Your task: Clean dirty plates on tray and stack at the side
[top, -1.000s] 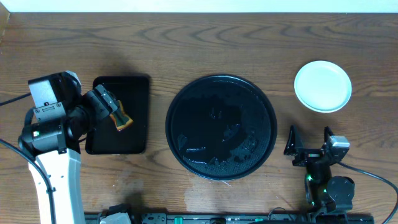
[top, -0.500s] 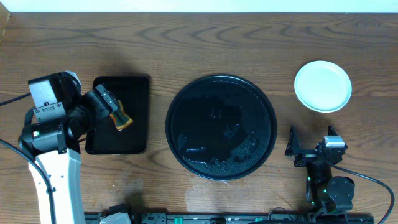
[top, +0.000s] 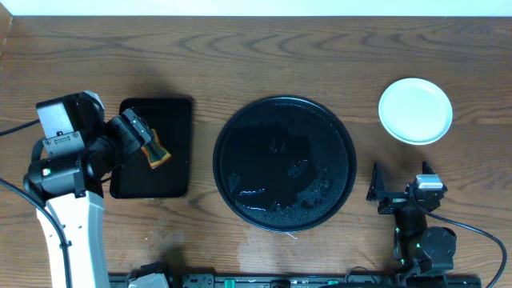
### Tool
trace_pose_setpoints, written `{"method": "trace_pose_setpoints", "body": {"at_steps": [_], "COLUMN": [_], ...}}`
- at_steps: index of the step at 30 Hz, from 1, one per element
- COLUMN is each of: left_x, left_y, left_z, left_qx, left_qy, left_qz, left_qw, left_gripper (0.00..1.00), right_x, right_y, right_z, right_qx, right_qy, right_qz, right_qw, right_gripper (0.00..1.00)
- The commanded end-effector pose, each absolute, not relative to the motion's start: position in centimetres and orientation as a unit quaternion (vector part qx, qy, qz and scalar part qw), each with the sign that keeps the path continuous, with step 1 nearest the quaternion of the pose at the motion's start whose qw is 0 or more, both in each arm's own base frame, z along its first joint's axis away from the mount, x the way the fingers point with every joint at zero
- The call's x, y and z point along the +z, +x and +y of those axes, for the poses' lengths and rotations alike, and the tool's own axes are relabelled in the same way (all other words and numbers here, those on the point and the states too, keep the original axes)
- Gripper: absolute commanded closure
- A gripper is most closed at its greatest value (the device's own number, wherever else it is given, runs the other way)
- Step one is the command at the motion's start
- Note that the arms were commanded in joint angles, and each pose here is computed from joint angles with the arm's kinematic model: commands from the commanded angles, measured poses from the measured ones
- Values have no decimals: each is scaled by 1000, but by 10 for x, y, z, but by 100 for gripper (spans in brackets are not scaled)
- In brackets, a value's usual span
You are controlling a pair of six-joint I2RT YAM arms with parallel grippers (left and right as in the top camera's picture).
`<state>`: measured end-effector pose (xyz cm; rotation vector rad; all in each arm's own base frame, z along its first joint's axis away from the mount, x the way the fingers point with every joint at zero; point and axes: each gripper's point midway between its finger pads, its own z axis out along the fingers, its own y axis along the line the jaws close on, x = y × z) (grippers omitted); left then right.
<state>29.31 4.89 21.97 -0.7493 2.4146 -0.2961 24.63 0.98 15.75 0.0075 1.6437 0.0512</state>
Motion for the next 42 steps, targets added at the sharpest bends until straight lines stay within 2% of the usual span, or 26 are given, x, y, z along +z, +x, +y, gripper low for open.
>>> {"method": "trace_pose_setpoints", "body": {"at_steps": [1,11,14,20,31,42], "left_x": [223,222,209,170,127,122], "left_y": [294,293,280,253,266,265], "left_z": [50,53,45,9,-20,-25], "left_qx": [-110,-101,-102,-87,-100,-101], "left_qy": [-283,-282,-276,-121,-30,-4], "left_qz": [905,907,920,962,904,836], "left_qw": [298,296,260,227,414,539], "left_gripper": [12,12,12,12,12,12], "right_x": [158,158,158,158,158,158], "right_y": [246,246,246,246,246,246], "right_z": [6,6,6,6,6,6], "right_qx": [12,12,12,12,12,12], "right_qy": [5,5,5,5,5,5], "right_qz": [732,732,732,732,732,732], "right_qw": [682,682,682,682,682,682], "right_gripper": [1,1,1,1,1,1]}}
